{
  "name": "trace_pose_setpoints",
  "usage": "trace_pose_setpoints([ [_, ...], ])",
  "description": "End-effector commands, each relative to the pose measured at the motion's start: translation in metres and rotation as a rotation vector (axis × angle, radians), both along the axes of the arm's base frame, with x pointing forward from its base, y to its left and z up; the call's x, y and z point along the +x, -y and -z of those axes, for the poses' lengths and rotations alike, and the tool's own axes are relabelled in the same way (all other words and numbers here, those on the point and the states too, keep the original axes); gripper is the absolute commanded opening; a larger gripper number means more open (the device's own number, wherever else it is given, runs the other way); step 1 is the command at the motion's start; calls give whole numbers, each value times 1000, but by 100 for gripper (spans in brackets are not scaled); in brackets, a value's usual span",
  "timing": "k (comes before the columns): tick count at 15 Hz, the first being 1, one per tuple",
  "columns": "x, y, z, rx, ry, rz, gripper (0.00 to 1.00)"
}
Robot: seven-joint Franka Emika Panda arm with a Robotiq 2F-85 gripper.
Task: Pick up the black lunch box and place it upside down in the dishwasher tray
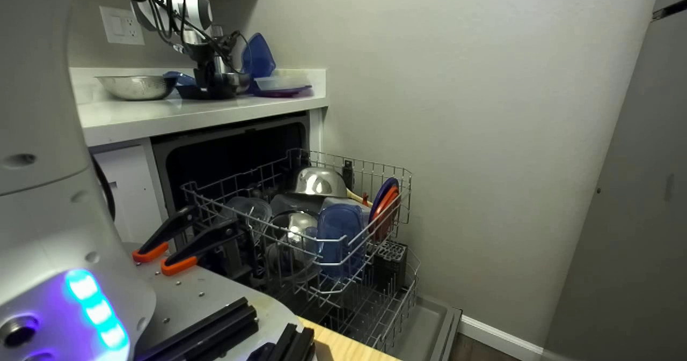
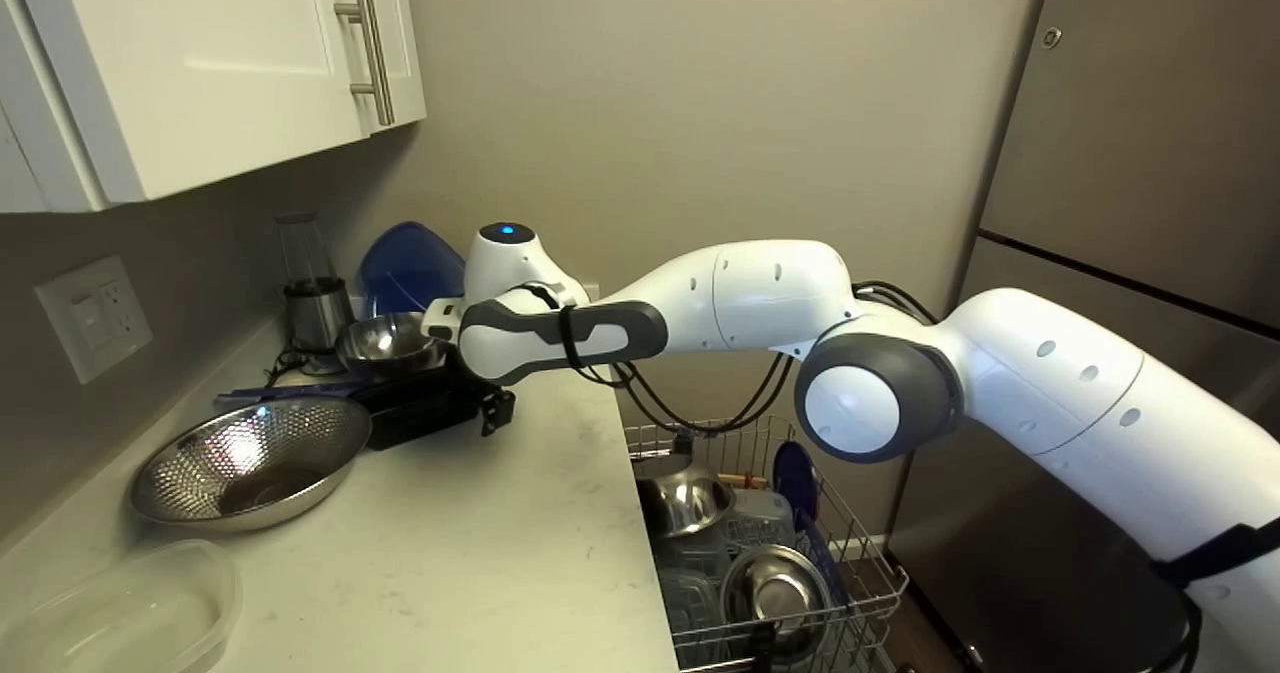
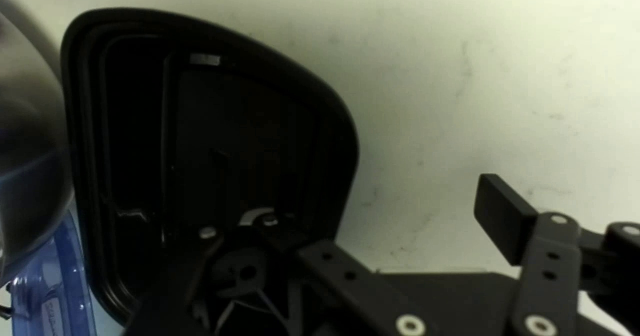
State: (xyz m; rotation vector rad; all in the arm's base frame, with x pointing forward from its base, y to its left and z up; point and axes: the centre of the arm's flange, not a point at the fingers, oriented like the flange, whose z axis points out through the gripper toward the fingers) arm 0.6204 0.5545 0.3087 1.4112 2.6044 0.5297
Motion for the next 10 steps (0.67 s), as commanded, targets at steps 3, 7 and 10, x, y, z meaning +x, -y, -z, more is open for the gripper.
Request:
trace_pose_setpoints([
  [3, 9, -13, 3, 2, 38, 19, 46],
  [7, 9, -12, 1, 8, 48, 27, 21],
  [10, 10, -6, -6, 1, 46, 29, 3],
])
